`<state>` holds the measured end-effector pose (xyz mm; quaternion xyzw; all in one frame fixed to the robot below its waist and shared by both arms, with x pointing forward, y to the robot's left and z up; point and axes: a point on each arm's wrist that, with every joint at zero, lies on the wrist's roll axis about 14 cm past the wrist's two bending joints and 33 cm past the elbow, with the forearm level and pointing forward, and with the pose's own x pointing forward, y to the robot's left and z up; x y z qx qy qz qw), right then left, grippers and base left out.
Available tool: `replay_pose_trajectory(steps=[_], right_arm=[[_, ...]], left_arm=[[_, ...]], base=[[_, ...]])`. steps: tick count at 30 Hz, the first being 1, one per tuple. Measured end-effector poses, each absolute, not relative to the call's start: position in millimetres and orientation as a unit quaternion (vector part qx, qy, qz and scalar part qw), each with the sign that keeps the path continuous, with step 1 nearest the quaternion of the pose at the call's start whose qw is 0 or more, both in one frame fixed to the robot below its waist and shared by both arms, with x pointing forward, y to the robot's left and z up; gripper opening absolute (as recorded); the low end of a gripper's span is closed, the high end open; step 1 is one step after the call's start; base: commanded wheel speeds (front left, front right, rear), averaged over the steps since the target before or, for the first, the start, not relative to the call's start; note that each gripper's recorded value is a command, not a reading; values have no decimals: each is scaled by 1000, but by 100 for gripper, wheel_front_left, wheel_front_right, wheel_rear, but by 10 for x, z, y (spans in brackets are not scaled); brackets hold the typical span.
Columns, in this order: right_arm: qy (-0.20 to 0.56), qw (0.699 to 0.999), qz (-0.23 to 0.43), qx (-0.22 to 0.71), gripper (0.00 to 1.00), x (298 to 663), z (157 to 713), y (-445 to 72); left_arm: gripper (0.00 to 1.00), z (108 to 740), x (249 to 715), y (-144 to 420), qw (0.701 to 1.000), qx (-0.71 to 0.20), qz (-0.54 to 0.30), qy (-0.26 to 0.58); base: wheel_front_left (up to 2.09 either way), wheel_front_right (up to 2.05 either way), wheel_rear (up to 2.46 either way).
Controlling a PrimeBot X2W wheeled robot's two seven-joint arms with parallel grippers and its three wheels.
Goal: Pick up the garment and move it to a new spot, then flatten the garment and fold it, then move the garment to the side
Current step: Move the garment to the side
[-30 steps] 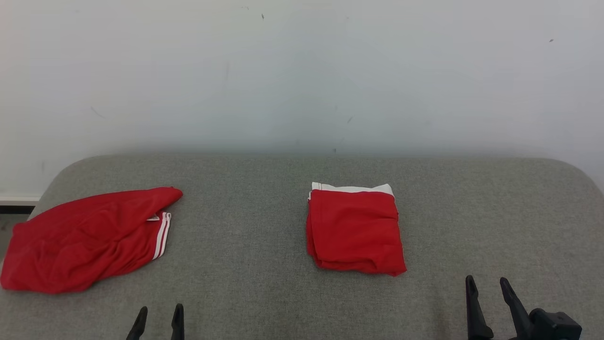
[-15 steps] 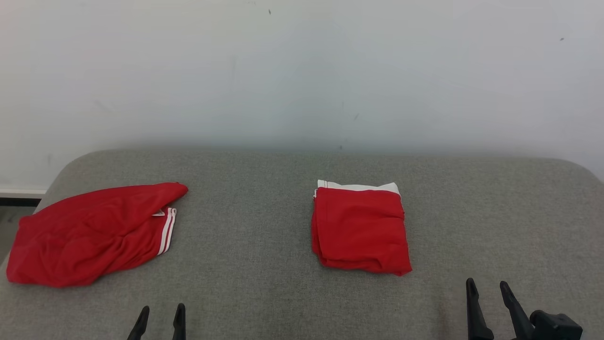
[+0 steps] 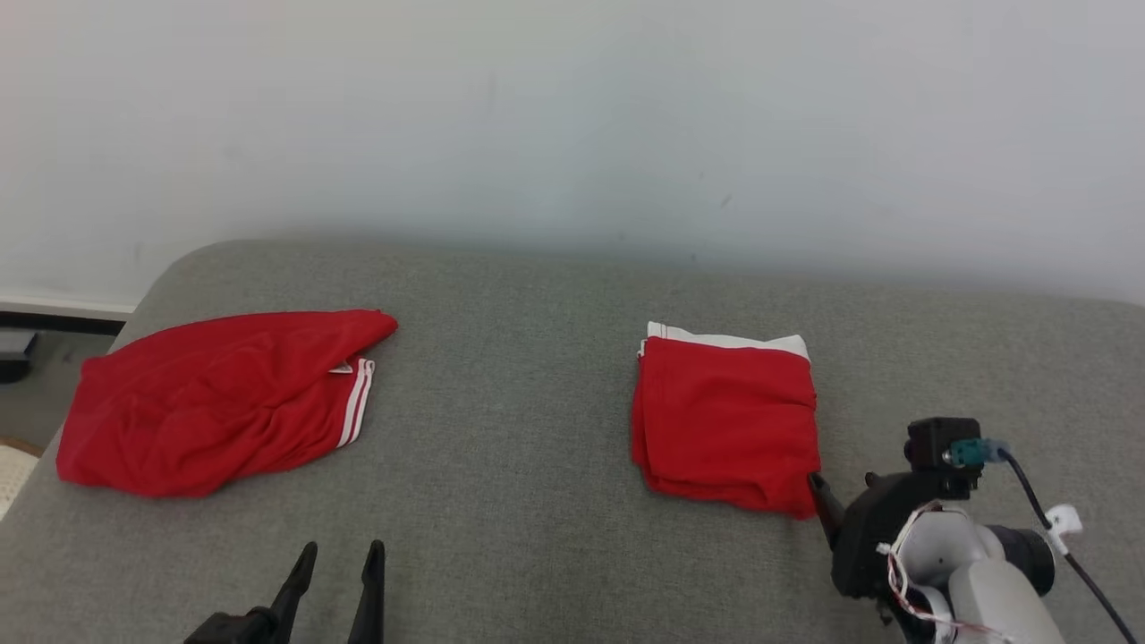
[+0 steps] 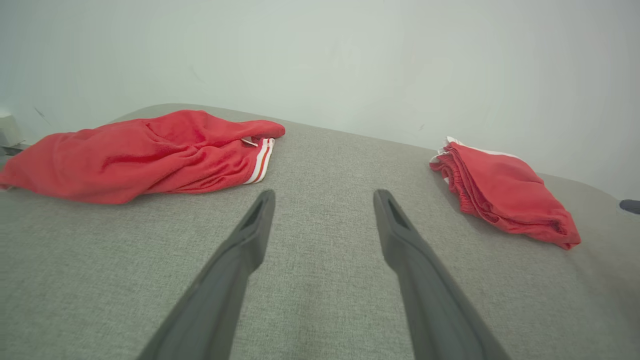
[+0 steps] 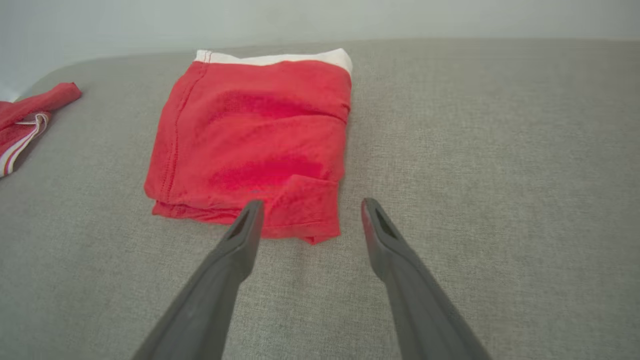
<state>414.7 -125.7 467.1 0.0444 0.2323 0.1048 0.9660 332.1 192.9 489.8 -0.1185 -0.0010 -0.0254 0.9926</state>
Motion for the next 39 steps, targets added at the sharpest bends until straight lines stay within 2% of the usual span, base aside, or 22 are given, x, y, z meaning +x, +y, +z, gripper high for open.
replay_pose_trajectory(steps=[5,14,18,33,34,35,36,37,39], right_arm=[[310,946,83,44,100,4413,4600,-1331],[368,930,23,19,100,4875,4508,-1517],[368,930,13,-8,100,5042,4474,-1520],[443,895,46,38,99,5129,3892,-1111],[442,895,45,39,50,5140,3885,-1111],[444,894,44,40,38,5136,3871,-1117],[448,892,44,40,12,5118,3849,-1125],[446,893,43,41,0,5116,3848,-1136],[446,893,40,39,0,5099,3841,-1160]], left_arm=[[100,4895,3294,1915,993,-118,-24,15],[100,4927,3321,1945,993,-116,-16,29],[100,4861,3291,1987,992,-116,-5,44],[100,4734,3359,2060,992,-110,12,68],[100,4723,3363,2063,991,-109,12,70],[100,4709,3364,2064,991,-109,12,72],[100,4701,3367,2066,991,-109,12,73],[100,4697,3371,2065,991,-108,12,74],[100,4694,3380,2076,991,-106,14,74]], base=[[0,0,0],[0,0,0],[0,0,0],[0,0,0],[0,0,0],[0,0,0],[0,0,0],[0,0,0],[0,0,0]])
